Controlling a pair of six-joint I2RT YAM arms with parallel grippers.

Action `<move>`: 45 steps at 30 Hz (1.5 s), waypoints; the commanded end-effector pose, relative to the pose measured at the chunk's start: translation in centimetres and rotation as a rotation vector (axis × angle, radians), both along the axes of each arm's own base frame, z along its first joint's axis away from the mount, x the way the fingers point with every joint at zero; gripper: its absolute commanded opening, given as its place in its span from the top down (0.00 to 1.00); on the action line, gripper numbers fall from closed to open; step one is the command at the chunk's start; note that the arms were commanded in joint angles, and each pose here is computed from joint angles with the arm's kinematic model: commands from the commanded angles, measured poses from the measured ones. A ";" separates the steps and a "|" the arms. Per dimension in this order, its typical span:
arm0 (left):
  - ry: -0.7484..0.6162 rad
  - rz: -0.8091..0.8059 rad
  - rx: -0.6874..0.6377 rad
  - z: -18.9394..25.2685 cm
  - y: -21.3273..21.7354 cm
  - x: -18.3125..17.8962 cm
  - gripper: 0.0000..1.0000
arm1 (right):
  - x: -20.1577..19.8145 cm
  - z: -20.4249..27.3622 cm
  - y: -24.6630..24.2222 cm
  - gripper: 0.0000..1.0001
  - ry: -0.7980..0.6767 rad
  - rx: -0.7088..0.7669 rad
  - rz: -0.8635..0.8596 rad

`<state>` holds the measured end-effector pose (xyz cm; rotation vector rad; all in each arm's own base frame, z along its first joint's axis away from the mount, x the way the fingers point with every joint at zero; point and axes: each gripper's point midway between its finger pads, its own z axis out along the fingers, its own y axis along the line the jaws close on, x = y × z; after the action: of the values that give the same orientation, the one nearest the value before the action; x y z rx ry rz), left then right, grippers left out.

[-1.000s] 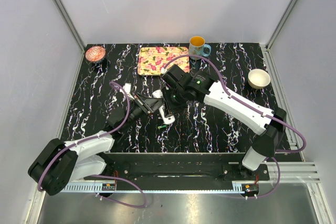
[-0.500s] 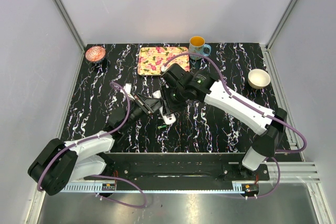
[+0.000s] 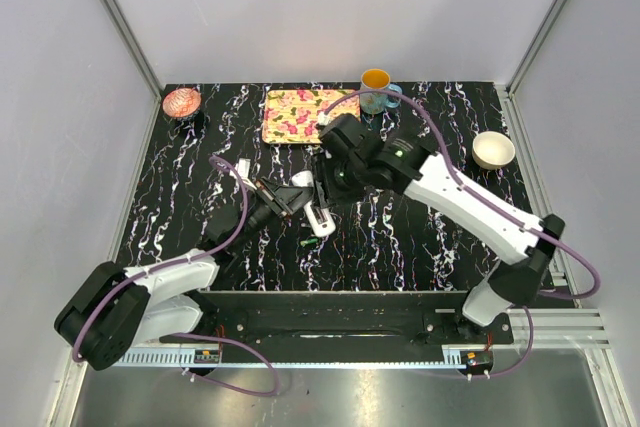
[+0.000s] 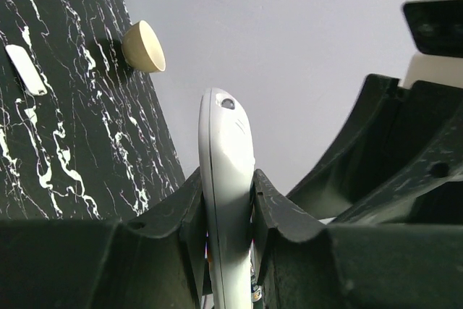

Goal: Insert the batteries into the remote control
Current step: Load the battery into the remote control.

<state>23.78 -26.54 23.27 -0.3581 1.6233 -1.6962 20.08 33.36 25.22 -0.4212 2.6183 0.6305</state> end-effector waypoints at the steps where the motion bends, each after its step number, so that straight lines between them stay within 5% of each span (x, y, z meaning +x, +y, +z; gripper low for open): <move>1: -0.069 -0.012 -0.093 3.0 0.2 -0.3 1.00 | 0.3 6.8 -2.1 0.50 -0.200 0.154 -0.029; 8: -0.051 -0.073 -0.123 3.4 0.0 -0.8 1.00 | -0.7 4.5 -3.2 0.46 -0.360 0.323 0.018; 13: -0.035 -0.149 -0.116 3.3 -0.6 -1.6 1.00 | -1.5 6.0 -4.2 0.22 -0.492 0.457 0.051; 45: -0.017 -0.270 -0.105 5.2 -1.9 -2.9 1.00 | -3.6 1.6 -2.4 0.24 -0.519 0.515 0.263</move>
<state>21.44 -28.56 25.04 -0.2493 1.7360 -1.9241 16.68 30.95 25.56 -0.6269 1.9159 1.0619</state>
